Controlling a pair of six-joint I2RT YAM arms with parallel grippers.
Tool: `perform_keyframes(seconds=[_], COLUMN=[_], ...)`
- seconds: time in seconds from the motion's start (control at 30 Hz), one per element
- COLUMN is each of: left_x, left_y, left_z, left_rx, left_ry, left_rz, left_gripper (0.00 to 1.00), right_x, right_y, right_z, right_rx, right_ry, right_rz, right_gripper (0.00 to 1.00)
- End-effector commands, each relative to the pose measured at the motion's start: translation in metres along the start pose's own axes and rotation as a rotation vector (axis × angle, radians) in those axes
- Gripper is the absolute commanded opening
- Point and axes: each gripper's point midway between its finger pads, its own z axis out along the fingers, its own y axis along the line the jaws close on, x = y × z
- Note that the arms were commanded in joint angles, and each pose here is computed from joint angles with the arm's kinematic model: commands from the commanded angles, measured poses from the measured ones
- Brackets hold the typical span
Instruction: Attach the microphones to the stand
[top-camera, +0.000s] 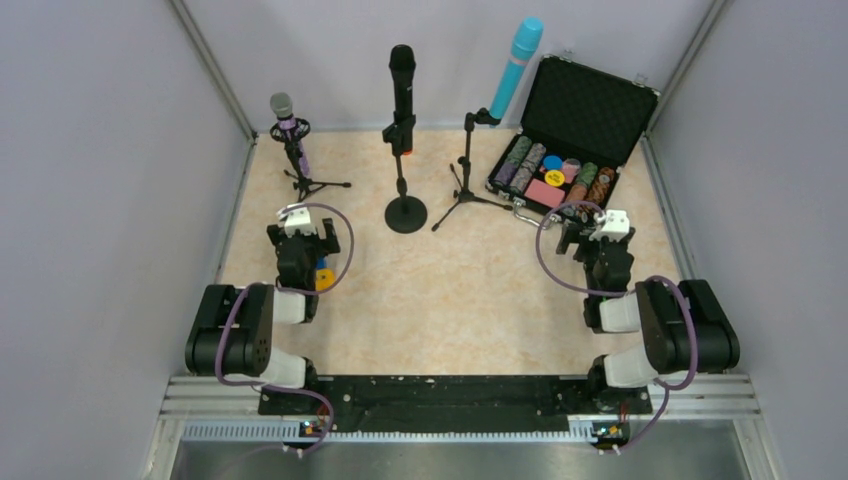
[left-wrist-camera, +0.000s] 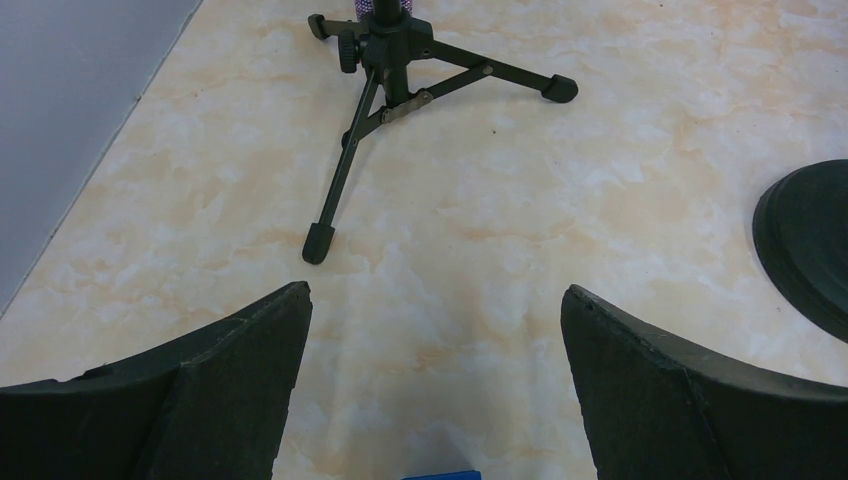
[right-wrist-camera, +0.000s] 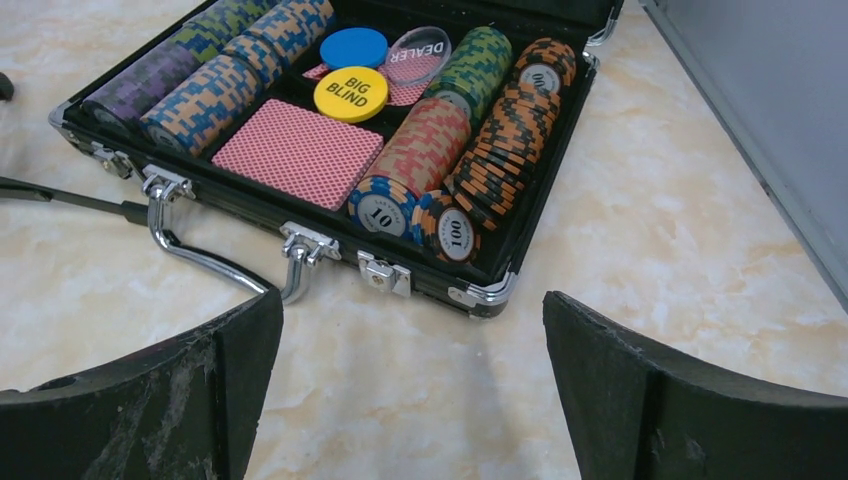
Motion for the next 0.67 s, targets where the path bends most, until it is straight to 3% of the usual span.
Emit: perform_keyframes(seconds=[0.0,0.63], left_x=[-0.0188,-0.0188], left_y=[0.0024,0.0019], left_z=[0.0067,0.0064], left_rx=[-0.016,-0.013], left_ry=[-0.058,-0.059], left_rz=[-0.016,-0.013], left_gripper=[0.99,0.99], right_x=[-0.0130,-0.0121], right_y=[0.0020,0.0022], right_z=[0.0084,0.0081], right_rx=[-0.019,-0.020], right_ry=[-0.033,-0.030], right_rz=[0.002,0.002], right_gripper=[0.99,0.99])
